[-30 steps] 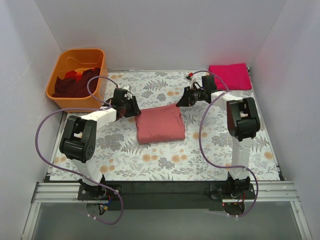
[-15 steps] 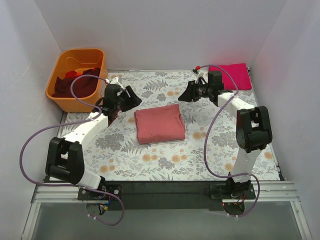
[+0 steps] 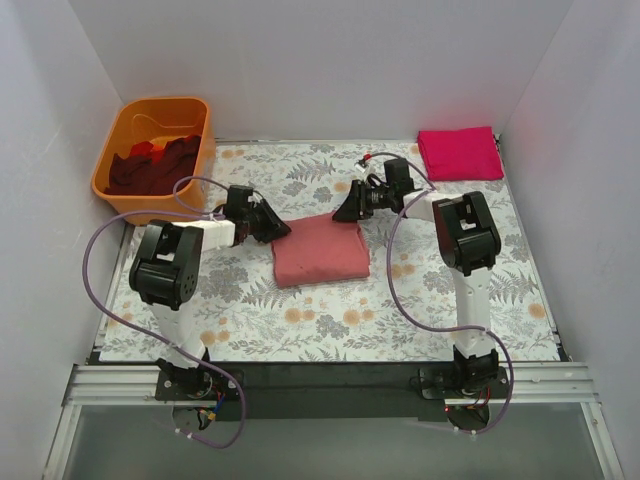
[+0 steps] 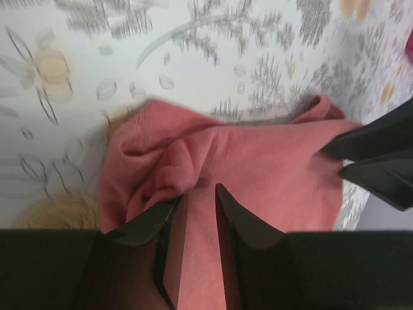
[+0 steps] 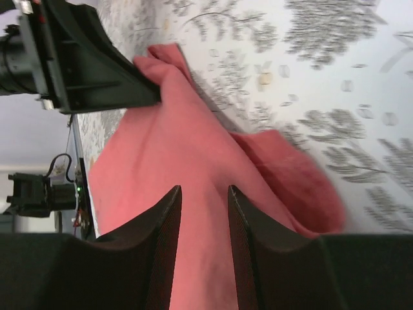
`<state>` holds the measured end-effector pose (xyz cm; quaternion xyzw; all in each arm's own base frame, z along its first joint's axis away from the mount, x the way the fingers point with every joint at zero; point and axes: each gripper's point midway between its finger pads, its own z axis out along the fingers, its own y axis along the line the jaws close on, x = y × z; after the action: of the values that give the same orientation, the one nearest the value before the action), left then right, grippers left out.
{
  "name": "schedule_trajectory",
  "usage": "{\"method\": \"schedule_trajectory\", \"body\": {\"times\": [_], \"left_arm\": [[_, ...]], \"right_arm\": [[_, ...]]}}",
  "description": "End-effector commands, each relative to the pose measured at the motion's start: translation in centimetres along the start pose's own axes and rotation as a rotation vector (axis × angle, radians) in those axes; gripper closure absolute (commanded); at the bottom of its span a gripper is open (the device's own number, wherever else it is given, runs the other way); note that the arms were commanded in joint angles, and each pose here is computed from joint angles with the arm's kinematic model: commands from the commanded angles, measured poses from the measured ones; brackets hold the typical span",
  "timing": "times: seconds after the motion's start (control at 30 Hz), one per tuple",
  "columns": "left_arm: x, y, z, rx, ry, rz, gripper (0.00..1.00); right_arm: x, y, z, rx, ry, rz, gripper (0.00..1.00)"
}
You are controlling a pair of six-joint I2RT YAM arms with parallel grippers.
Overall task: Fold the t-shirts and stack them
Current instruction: Fold the tshirt
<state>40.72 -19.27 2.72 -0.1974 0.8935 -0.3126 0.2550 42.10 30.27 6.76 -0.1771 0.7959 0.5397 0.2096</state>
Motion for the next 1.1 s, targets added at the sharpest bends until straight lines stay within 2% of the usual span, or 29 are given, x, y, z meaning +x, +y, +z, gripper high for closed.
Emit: {"method": "schedule_trajectory", "body": {"times": [0.0, 0.17, 0.23, 0.27, 0.4, 0.5, 0.6, 0.67, 0.77, 0.87, 0.9, 1.0, 1.07], "left_arm": [[-2.8, 0.8, 1.0, -0.02, -0.038, -0.027, 0.76], [-2.7, 3.7, 2.0, -0.07, -0.002, -0.081, 0.77], [-3.0, 4.0, 1.5, -0.073, -0.01, -0.086, 0.74], [-3.7, 3.2, 0.8, -0.056, -0.026, -0.077, 0.7], [-5.2, 0.2, -1.2, 0.011, -0.06, -0.027, 0.57], [-5.9, -2.0, -3.2, 0.048, -0.066, -0.009, 0.5], [-6.0, -4.4, -5.8, 0.103, -0.075, 0.006, 0.49], [-5.7, -5.4, -7.1, 0.123, -0.082, 0.01, 0.49], [-4.3, -6.1, -9.4, 0.147, -0.092, 0.005, 0.5], [-1.4, -5.4, -9.7, 0.156, -0.048, -0.004, 0.57], [0.6, -4.4, -9.2, 0.142, 0.002, -0.028, 0.58], [3.5, -2.4, -8.0, 0.12, 0.078, -0.077, 0.67], [5.7, 0.3, -7.3, 0.059, 0.12, -0.119, 0.74]], "right_arm": [[-3.4, -1.2, -0.5, -0.013, -0.071, 0.019, 0.59], [-3.7, -5.0, -1.1, 0.01, -0.109, 0.145, 0.59], [-4.5, -4.9, -2.2, 0.01, -0.13, 0.147, 0.59], [-4.2, -4.7, -2.5, 0.01, -0.131, 0.154, 0.59], [-5.8, -0.2, -4.4, -0.029, -0.156, 0.107, 0.59], [-5.3, 3.3, -5.1, -0.051, -0.157, 0.076, 0.58], [-4.4, 6.4, -5.4, -0.077, -0.149, 0.055, 0.58], [-2.2, 7.4, -4.6, -0.091, -0.114, 0.074, 0.58], [0.2, 8.6, -3.5, -0.103, -0.074, 0.083, 0.57], [2.5, 8.3, -2.2, -0.108, -0.033, 0.114, 0.57], [3.1, 7.6, -1.9, -0.101, -0.026, 0.132, 0.57], [4.6, 5.4, -1.2, -0.087, -0.009, 0.173, 0.58], [5.3, 3.7, -1.3, -0.072, -0.005, 0.209, 0.58]]}}
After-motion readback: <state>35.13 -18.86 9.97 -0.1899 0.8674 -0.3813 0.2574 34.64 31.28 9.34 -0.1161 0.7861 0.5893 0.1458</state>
